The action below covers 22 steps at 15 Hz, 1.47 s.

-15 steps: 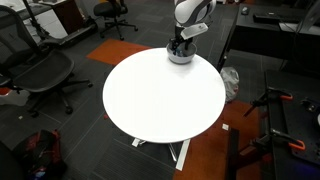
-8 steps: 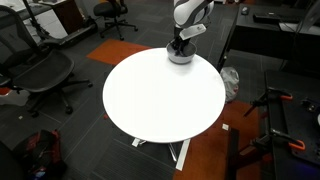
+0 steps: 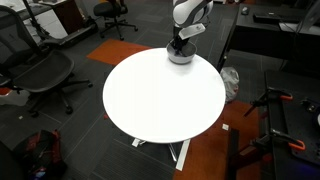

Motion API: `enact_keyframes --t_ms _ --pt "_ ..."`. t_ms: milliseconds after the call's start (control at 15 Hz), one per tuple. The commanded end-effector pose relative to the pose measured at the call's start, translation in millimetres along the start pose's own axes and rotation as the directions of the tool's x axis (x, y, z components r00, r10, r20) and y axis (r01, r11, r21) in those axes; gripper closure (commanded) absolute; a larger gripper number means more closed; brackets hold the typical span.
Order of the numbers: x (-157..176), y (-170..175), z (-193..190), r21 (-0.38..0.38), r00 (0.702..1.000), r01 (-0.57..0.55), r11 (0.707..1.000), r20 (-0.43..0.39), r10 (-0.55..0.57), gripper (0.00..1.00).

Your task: Place the marker on the table

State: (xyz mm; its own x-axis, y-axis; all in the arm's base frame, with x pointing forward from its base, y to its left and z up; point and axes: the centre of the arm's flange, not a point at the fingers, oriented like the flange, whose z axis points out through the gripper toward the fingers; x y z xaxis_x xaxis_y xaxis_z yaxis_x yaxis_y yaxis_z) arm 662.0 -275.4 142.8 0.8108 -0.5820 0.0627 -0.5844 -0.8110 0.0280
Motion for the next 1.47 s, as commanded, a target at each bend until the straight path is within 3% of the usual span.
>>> enact_keyframes --t_ms 0,800,1133,1400 --pt "-10.0 -10.3 -27.5 0.011 1.0 0.02 1.0 -0.003 -0.019 0.95" --pt "-42.1 -45.3 -126.2 0.013 0.993 0.056 0.998 -0.105 -0.054 0.95" --pt "-74.5 -73.3 -138.8 0.029 0.995 0.02 0.999 -0.095 -0.017 0.95" --pt "-102.4 -105.8 -134.3 0.013 0.993 -0.094 0.996 -0.071 0.094 0.95"
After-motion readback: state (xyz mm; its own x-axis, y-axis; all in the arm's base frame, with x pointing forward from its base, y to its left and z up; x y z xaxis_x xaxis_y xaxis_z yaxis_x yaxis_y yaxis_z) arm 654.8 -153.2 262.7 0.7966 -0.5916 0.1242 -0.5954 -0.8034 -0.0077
